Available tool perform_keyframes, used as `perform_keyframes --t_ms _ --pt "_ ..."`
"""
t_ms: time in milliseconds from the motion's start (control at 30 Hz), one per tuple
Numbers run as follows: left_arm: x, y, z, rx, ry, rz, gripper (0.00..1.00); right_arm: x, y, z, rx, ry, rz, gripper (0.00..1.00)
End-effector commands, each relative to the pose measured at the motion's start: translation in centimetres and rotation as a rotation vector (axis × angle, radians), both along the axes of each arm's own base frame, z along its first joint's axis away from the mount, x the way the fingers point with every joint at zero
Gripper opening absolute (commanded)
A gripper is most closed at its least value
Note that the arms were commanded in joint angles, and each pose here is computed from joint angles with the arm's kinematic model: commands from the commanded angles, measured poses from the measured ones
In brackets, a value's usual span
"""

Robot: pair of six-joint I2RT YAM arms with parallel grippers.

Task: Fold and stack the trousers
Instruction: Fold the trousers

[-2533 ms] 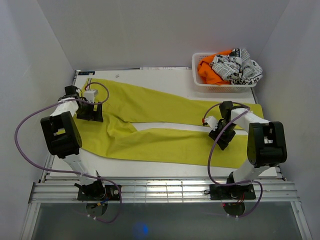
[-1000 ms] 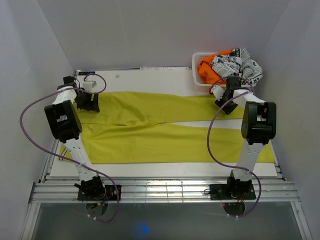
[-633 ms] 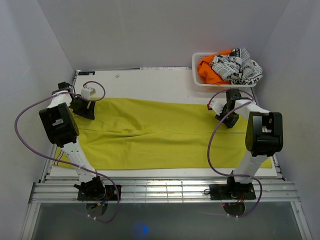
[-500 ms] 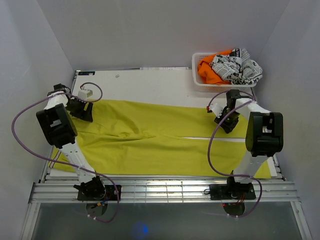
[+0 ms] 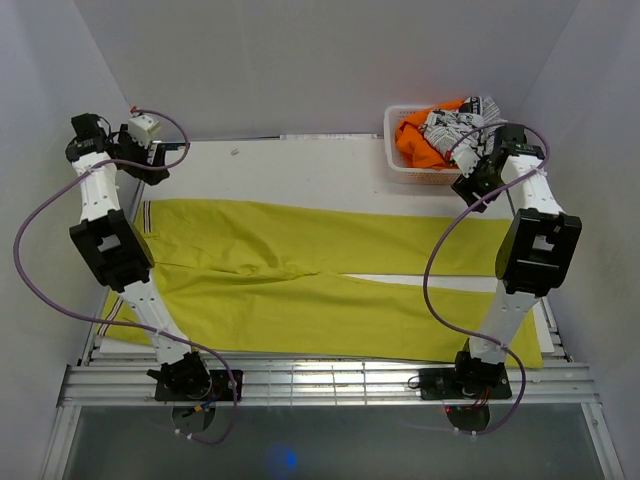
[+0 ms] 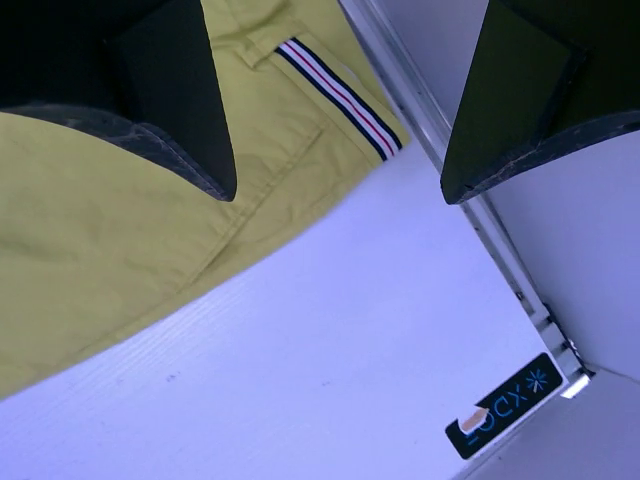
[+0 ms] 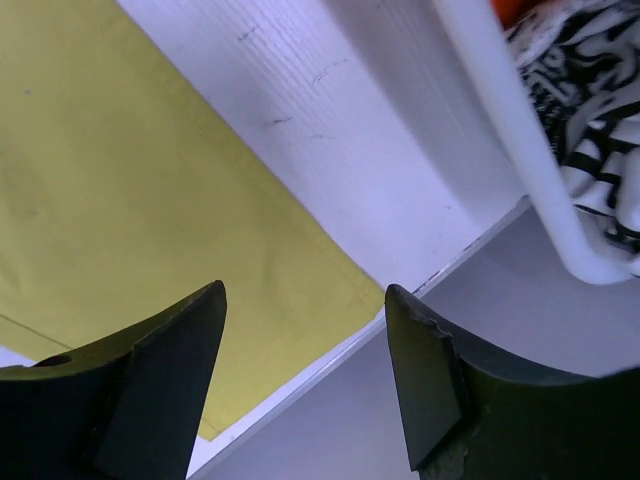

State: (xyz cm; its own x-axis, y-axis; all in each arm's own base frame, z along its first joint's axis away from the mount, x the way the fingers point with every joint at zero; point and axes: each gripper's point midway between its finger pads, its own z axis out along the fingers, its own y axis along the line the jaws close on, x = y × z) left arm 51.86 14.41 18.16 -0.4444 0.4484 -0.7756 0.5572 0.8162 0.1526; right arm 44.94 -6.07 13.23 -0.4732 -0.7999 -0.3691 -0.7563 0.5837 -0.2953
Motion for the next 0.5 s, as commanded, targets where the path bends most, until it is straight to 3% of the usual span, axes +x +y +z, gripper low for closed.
perform_keyframes --t_ms 0,267,467 --pt "1.5 0.1 -2.3 0.008 -0.008 -0.07 0.95 1.1 -0.3 -2.1 0.007 0.011 0.09 0.7" --pt "2.0 -0.2 -7.2 0.011 0.013 -0.183 0.91 2.0 0.8 -5.8 0.098 0.024 0.281 0.69" --pt "1.3 -0.5 -10.2 -0.029 0.063 -0.197 0.88 1.4 0.1 -9.1 0.08 0.096 0.323 0.69"
